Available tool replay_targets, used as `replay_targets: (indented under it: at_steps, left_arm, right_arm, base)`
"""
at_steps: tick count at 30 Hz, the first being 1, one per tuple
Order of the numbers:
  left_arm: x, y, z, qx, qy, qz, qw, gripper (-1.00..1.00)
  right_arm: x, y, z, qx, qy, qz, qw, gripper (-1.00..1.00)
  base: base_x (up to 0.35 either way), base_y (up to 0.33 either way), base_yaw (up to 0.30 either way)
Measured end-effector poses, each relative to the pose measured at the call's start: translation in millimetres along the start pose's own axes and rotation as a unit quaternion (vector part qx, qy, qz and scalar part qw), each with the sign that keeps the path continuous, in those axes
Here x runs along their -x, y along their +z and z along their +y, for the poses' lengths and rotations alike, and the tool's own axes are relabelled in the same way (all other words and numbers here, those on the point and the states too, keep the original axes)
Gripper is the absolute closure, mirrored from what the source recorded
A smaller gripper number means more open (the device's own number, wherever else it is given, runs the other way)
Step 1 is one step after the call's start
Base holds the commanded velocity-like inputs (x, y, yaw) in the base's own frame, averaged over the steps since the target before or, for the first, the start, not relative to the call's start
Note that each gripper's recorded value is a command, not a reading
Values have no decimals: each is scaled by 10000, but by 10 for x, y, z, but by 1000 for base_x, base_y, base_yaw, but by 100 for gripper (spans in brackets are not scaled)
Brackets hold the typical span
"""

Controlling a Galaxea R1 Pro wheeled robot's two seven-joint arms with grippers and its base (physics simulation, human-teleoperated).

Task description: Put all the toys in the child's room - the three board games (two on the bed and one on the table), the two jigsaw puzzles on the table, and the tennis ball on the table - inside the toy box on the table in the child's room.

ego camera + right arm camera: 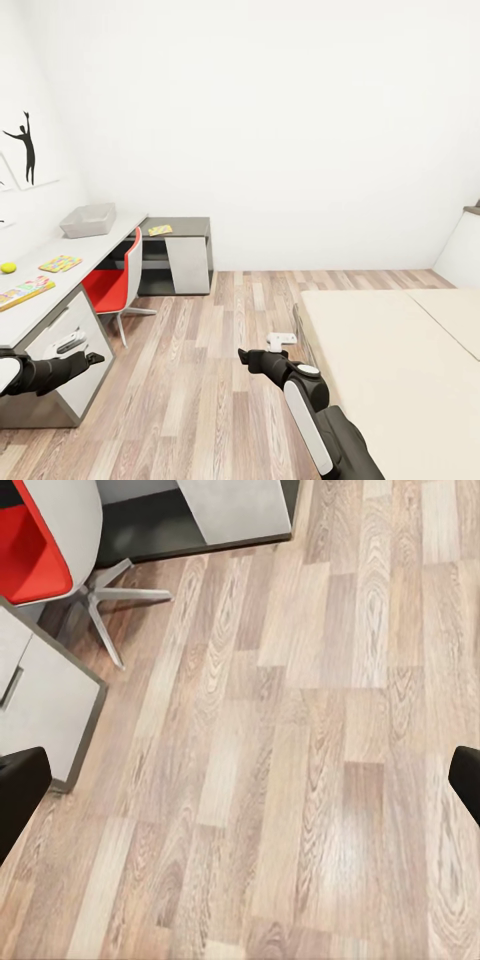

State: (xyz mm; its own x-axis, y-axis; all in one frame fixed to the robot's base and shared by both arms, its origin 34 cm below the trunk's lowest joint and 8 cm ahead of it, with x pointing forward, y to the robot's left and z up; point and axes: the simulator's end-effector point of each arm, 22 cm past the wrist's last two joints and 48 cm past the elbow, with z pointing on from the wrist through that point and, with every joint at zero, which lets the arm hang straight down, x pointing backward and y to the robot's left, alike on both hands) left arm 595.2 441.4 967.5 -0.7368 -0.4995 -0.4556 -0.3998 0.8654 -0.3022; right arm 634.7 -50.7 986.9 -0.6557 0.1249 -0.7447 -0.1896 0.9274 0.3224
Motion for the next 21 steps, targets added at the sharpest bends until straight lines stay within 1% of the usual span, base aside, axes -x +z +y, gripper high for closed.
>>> replay_targets:
  at_steps: [11,15,21]
  left_arm:
    - [0,-1,1,1,1,0,10000,-100]
    - [-3,1,2,5,2,2,10000,-100]
    - [-5,2,1,5,3,5,10000,-100]
  right_arm:
    - [2,-2,3,3,-1,-3,10000,-100]
    - [4,-3,4,3,-1,-5,10000,-100]
    - [5,-3,4,4,-1,-6,10000,-100]
  base:
    - [-5,-9,0]
    - [0,-190,0]
    - [0,-271,0]
